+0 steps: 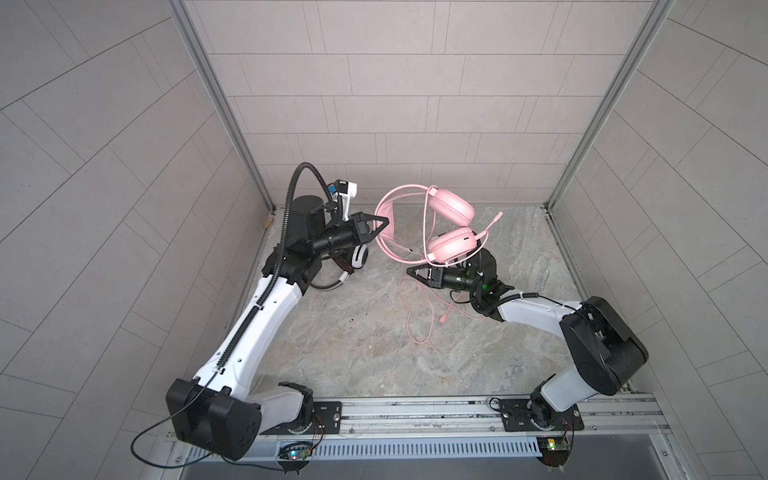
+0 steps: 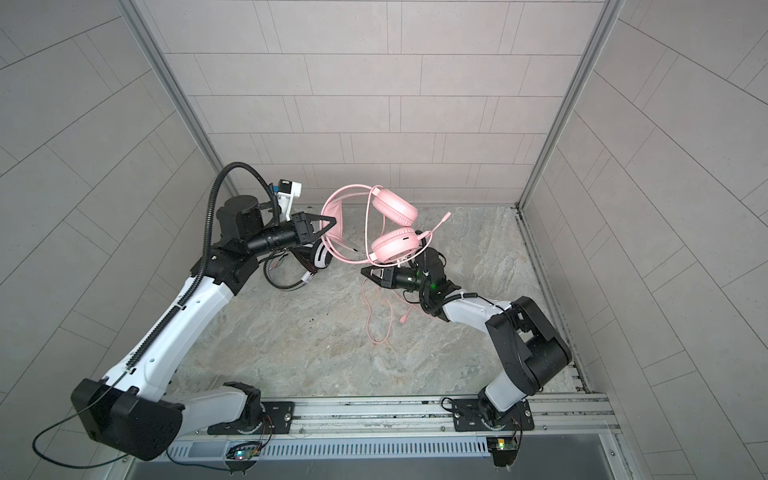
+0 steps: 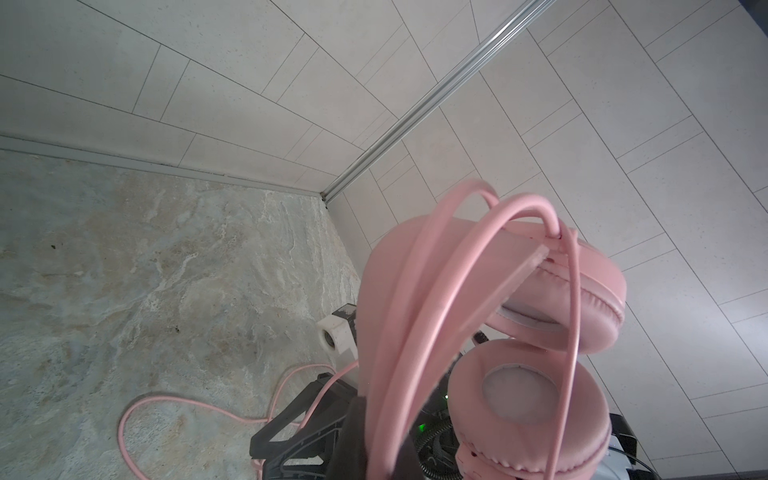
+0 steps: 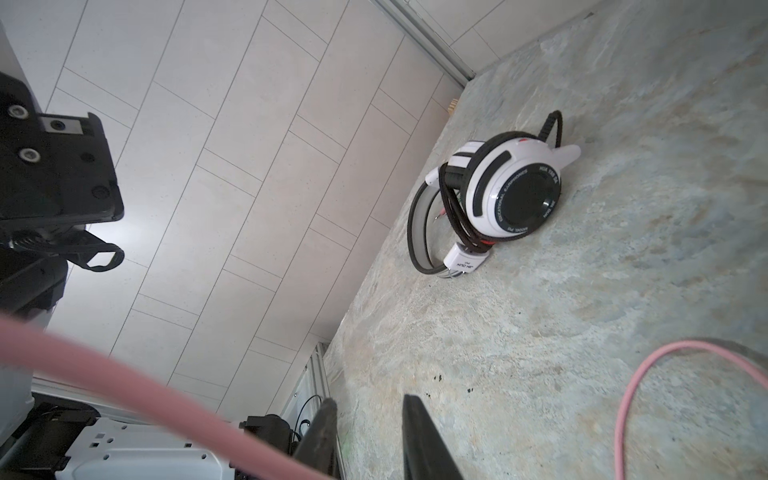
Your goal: Wrap the headphones
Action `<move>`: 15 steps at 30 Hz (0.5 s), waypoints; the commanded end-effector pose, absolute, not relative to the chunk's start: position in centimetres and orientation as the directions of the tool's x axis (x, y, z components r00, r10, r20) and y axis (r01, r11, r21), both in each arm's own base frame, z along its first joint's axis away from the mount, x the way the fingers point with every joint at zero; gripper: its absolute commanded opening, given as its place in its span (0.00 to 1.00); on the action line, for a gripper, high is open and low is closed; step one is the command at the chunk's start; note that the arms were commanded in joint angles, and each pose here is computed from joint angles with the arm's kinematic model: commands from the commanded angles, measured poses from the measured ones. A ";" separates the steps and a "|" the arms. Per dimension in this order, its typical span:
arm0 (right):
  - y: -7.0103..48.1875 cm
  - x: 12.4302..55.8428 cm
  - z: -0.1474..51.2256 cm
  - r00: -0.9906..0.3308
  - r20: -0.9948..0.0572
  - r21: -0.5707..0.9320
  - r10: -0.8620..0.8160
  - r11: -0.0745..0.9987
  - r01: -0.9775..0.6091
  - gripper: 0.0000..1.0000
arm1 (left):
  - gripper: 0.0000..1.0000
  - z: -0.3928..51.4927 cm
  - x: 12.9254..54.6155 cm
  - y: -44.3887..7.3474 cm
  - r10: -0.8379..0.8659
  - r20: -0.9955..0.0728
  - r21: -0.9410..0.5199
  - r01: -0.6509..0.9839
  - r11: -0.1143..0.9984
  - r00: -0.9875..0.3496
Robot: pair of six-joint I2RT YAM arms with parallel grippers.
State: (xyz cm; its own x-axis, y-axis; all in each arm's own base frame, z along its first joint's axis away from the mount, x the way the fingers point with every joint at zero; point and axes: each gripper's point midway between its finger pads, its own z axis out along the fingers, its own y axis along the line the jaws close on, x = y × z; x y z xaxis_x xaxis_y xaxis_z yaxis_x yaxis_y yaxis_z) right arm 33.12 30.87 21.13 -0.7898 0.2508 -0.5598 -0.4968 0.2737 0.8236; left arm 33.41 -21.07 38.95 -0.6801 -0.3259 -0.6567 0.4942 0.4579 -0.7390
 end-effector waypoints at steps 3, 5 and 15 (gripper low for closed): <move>31.5 33.3 20.4 -0.807 -0.512 0.859 0.294 0.176 -0.481 0.31 | 0.00 45.4 33.2 -20.9 -0.387 -0.719 -0.695 0.597 0.401 -0.577; 31.7 33.4 19.5 -0.817 -0.493 0.870 0.299 0.156 -0.468 0.33 | 0.00 45.9 33.3 -20.8 -0.394 -0.717 -0.697 0.597 0.398 -0.575; 30.1 34.5 20.5 -0.820 -0.441 0.889 0.364 0.052 -0.455 0.38 | 0.00 44.6 33.7 -20.9 -0.390 -0.700 -0.714 0.570 0.406 -0.599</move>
